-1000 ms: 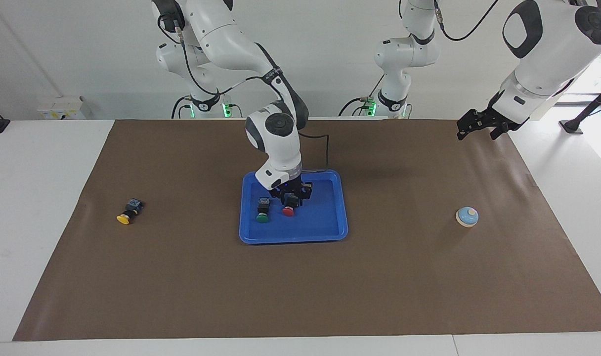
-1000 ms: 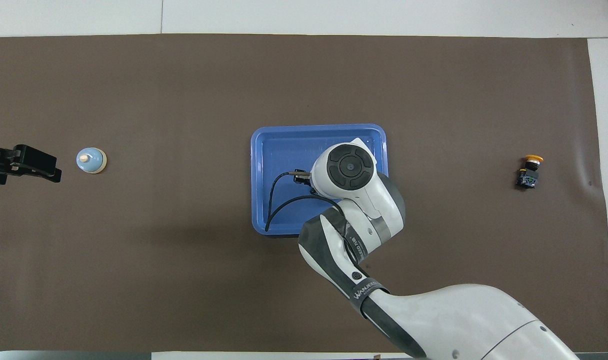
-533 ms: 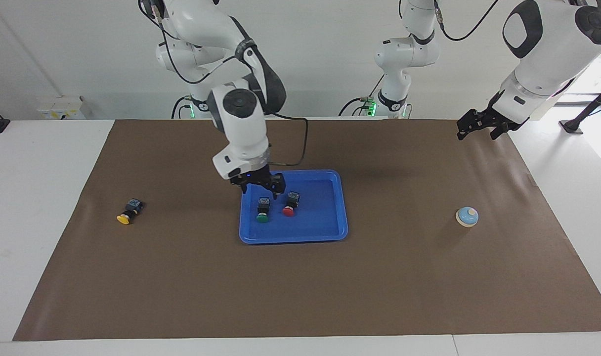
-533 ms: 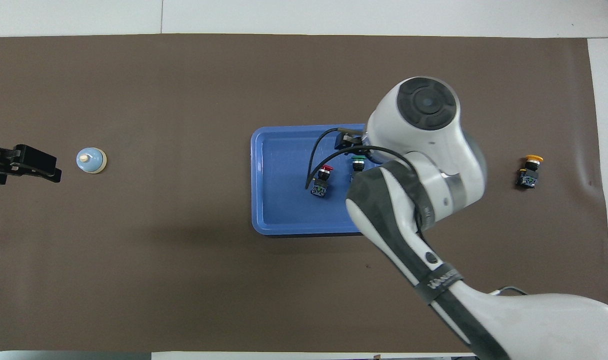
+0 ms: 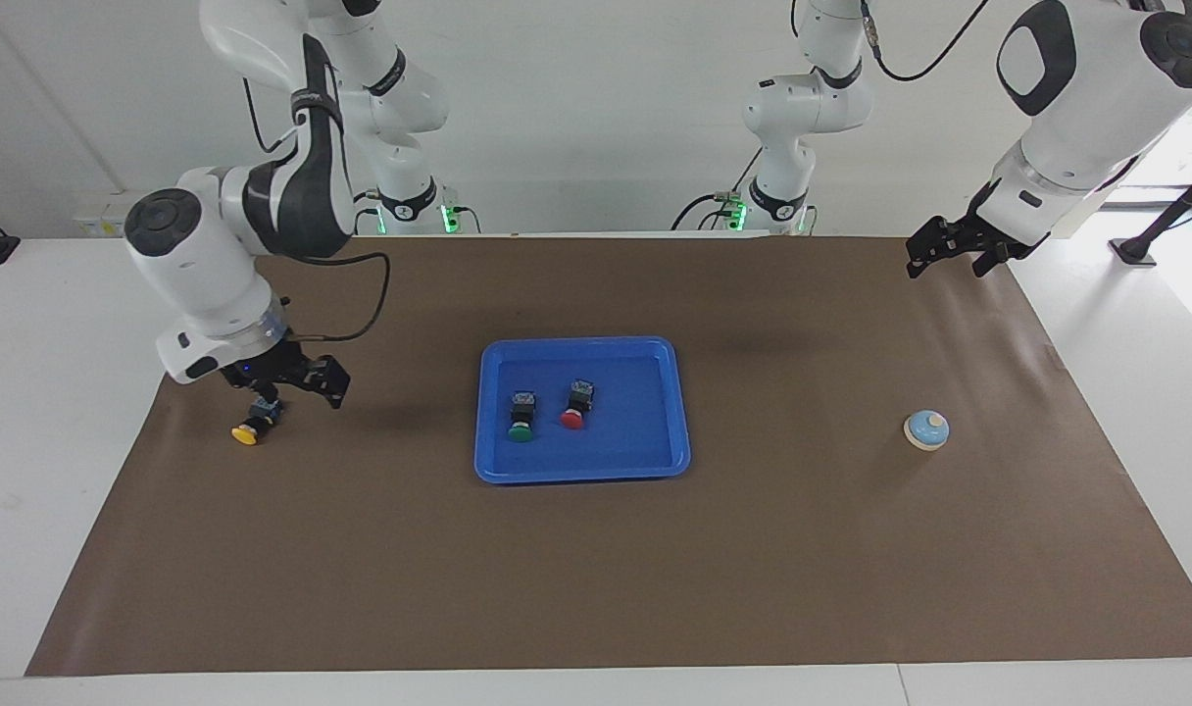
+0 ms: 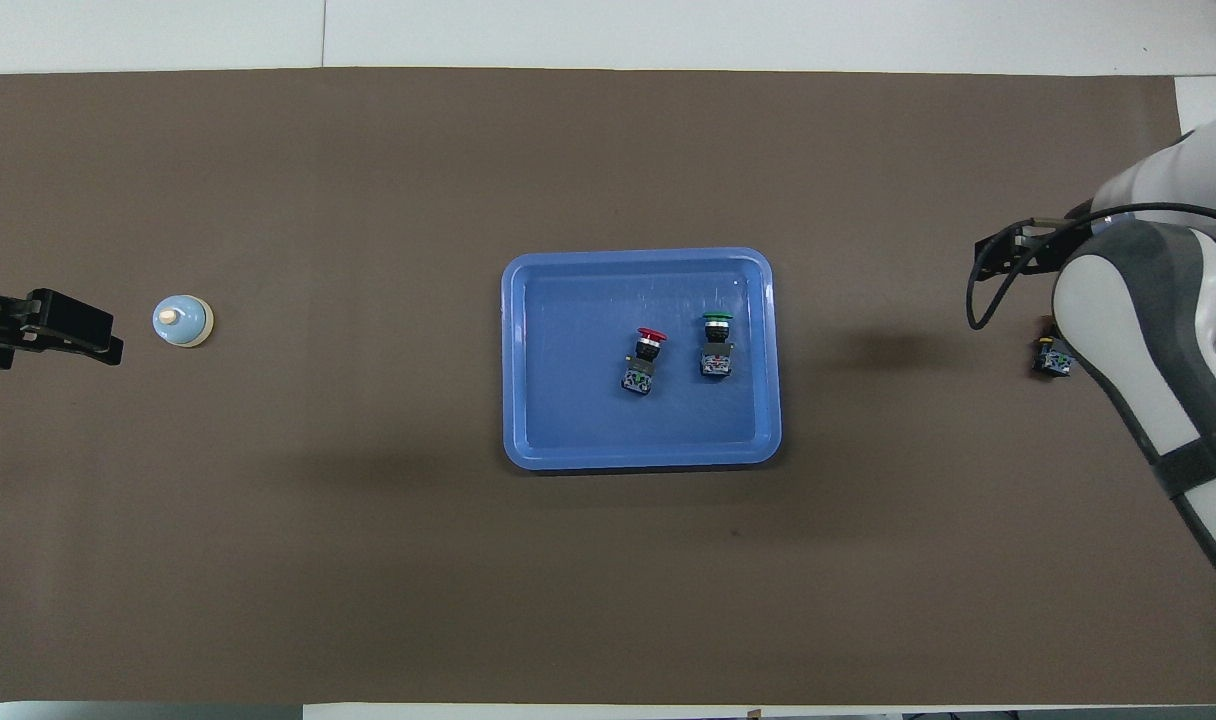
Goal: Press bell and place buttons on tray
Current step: 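Move the right gripper to the yellow button and grasp it, then carry the yellow button into the tray and open the right gripper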
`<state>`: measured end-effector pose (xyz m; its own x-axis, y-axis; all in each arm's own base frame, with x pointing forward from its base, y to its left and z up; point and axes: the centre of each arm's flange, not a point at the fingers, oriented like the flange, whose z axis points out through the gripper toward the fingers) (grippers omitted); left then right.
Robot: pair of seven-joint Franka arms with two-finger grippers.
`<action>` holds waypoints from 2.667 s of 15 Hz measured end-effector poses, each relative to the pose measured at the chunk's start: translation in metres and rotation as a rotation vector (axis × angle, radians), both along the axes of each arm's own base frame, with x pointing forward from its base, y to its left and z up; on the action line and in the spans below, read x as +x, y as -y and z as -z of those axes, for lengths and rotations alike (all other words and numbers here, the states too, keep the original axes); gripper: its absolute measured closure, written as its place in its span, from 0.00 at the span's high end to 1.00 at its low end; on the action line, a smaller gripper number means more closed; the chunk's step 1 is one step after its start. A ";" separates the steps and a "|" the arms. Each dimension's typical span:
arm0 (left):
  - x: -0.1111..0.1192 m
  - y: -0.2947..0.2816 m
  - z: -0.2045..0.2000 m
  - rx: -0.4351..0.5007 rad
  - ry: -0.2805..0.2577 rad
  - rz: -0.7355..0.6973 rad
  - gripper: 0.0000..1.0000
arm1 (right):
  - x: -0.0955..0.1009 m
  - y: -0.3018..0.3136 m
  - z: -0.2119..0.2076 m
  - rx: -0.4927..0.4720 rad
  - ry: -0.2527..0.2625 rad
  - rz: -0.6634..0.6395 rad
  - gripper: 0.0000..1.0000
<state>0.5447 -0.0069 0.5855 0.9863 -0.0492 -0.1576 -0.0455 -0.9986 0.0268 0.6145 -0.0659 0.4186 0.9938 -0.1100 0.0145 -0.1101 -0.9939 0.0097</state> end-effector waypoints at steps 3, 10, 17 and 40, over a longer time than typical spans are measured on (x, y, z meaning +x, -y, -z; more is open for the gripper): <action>0.000 0.000 0.000 0.000 0.000 0.000 1.00 | -0.019 0.042 0.037 -0.012 0.050 0.017 1.00; 0.000 0.000 0.000 0.000 0.000 0.000 1.00 | -0.061 0.079 0.100 -0.016 0.072 0.089 1.00; 0.000 0.000 0.000 0.000 0.000 0.000 1.00 | -0.071 0.085 0.127 -0.012 0.065 0.105 0.89; 0.000 0.000 0.000 0.000 0.000 0.000 1.00 | -0.070 -0.383 -0.023 0.020 0.013 0.011 0.41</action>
